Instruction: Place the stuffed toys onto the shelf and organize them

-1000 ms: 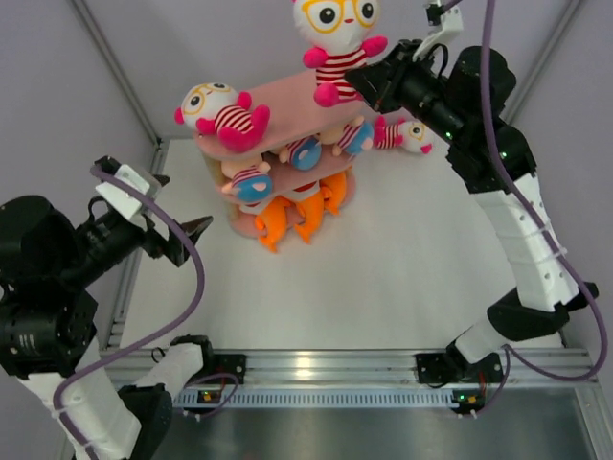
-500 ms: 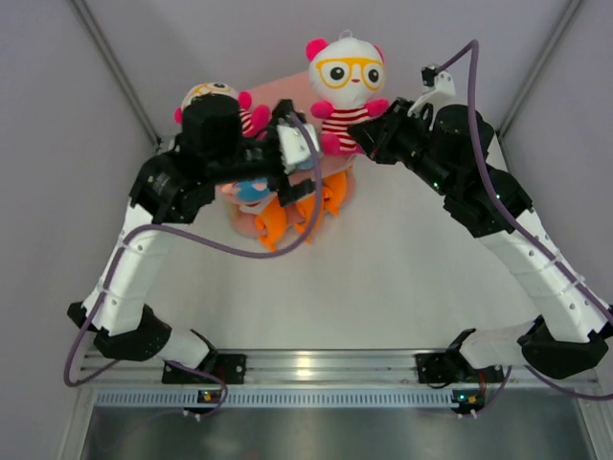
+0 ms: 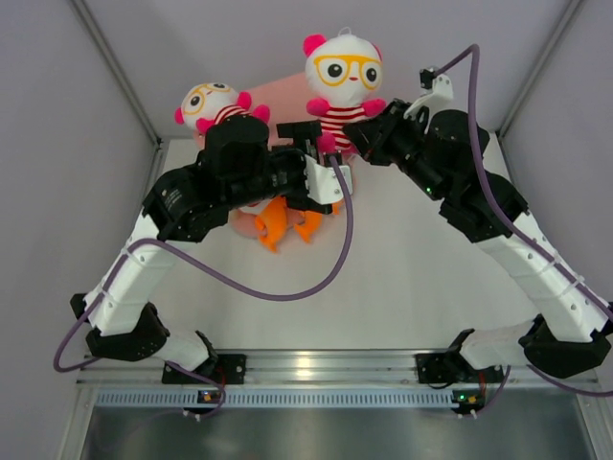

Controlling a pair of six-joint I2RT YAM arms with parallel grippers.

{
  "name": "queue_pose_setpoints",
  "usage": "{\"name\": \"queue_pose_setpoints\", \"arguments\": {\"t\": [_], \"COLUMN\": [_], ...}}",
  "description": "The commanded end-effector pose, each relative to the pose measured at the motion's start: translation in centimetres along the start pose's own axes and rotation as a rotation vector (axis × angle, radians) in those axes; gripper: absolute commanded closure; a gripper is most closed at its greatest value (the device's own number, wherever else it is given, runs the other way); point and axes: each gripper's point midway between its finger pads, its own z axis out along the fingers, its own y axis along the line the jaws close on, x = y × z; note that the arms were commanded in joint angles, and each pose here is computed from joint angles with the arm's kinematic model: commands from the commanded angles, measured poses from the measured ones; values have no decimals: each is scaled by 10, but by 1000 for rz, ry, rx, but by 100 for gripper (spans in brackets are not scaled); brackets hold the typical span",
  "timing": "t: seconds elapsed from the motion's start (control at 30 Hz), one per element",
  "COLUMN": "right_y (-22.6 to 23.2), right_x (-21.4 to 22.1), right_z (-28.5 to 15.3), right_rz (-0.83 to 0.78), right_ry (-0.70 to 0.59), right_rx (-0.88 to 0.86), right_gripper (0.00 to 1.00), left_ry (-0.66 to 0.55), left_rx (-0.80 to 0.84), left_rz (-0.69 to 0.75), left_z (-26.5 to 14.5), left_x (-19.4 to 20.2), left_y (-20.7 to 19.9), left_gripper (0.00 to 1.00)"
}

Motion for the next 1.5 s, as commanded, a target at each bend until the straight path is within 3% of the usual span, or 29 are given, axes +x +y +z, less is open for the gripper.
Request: {"name": "queue_pose_setpoints", "arguments": {"t": [0.0,0.13,0.17,0.27,0.37,0.43,0.5,0.53,0.63,0.73,0.77,0.87,1.07,1.23,1.47], "right_y": [22,29,30,35,36,38,41,42,31,12,9,-4,-44,-53,-85], "right_x": [-20,-14,-12,-14,-11,-10,-13,-15,-27,-41,-45,-51,-48,-40,-38], "right_z": [-6,-9,-9,-15,-16,-15,-15,-16,-17,-18,-18,-12,1,-9,-17], "right_rz": [28,26,27,36,36,38,35,24,-17,-82,-93,-144,-231,-243,-241], "right_ry": [-69,-47,-43,-50,-47,-43,-54,-59,-115,-181,-196,-224,-208,-195,-172], "right_rx": [-68,-96,-101,-128,-143,-151,-166,-169,-109,-22,-6,34,161,165,207], "right_gripper": [100,100,100,100,100,100,100,100,71,53,41,30,29,29,28], "left_ry": [41,32,26,42,-10,-33,21,27,17,-16,-21,-36,-49,25,80], "left_rx": [-133,-160,-146,-142,-127,-107,-131,-140,-213,-325,-350,-461,-508,-483,-499], "left_rz": [103,104,105,105,67,50,39,31,-12,-97,-118,-192,-246,-236,-262], "left_z": [-18,-15,-12,-6,-4,1,5,5,4,3,4,1,16,35,29], "left_x": [-2,-6,-7,-3,-14,-18,-7,-6,-8,-9,-6,13,56,91,109], "left_y": [34,42,39,38,37,33,36,37,51,79,86,126,164,156,148], "left_gripper": [11,21,31,46,50,74,100,100,100,100,100,100,100,100,100]}}
